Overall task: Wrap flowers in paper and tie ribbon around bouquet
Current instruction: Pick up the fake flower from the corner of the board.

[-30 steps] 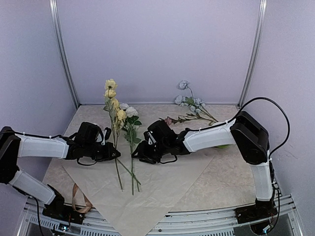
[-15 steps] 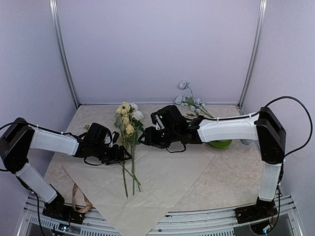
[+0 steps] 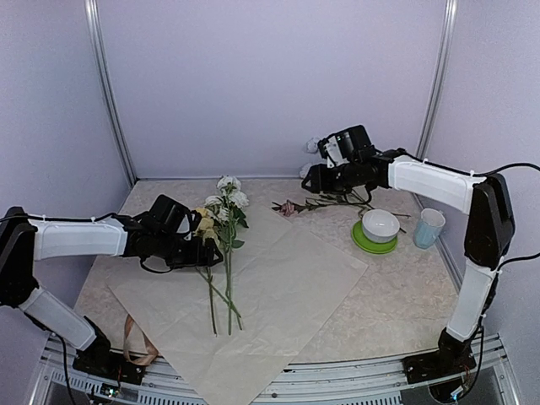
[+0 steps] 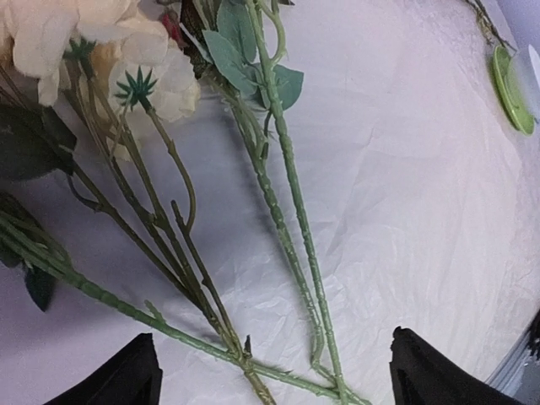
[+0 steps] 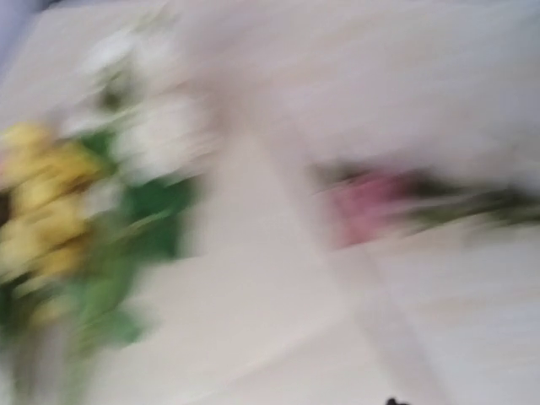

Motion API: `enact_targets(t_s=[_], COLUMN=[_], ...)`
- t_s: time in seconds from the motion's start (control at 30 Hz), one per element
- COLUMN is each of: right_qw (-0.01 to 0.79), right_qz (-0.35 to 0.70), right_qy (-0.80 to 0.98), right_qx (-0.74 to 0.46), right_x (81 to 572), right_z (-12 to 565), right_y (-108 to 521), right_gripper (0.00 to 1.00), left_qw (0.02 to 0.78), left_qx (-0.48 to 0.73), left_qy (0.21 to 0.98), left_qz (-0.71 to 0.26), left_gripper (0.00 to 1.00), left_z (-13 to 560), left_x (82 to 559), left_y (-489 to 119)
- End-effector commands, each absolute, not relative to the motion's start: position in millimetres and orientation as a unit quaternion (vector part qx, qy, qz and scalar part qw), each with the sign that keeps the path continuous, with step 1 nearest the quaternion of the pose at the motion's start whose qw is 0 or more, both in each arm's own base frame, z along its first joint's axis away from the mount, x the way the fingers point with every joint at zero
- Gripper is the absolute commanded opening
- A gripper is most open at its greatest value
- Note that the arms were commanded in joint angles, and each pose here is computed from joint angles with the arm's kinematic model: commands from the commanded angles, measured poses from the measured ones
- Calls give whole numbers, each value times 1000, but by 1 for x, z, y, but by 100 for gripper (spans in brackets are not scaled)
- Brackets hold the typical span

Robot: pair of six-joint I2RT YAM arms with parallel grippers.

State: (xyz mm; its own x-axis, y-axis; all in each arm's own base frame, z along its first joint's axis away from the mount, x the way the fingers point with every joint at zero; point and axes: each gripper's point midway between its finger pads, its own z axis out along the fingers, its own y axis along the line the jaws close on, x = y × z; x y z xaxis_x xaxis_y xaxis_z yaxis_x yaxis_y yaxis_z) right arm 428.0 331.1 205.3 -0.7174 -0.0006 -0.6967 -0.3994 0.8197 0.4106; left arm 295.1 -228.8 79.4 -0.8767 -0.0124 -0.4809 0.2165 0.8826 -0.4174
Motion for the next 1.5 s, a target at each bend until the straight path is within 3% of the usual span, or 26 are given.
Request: enact_targets(t_s=[0.0,0.13,0.27,0.4,0.6,0.83,0.9,1.0,1.1,1.27,1.47], right_qw=[347,342,325,307,282,258,250,247,263,334,456], right_qz=[166,108,73,89,92,73,66,72,65,41,-41], right_qy=[914,926,937,941,946,955,957,956,949,921,864], right_qx=[-133,-118,-102,-107,-130,-129,-131,-145,-162,-198,-210], right_x=[468,514,555,584,605,613,612,611,617,633,644], right_z=[201,192,167,136,82,31,19,10,17,66,173], right_y=[240,179,128,104,101,93,90,93,93,94,86], right_gripper=[57,57,53,38,48,46,39,20,0,0,0], left_qw=[281,301,329,351,348,329,327,325,323,317,319], left_qx=[72,73,78,78,81,98,98,99,113,117,119], left_qy=[947,947,937,927,929,935,936,937,936,937,936], left_qz=[-138,-83,-92,-109,-99,-92,-90,-88,-84,-90,-92], left_gripper=[98,99,99,99,99,99,99,99,99,99,99], left_z=[101,118,138,149,144,129,127,124,121,118,120], left_x=[305,315,323,333,349,356,358,358,358,357,354], left_y=[-207,-194,-200,-209,-219,-231,-231,-231,-232,-235,-236])
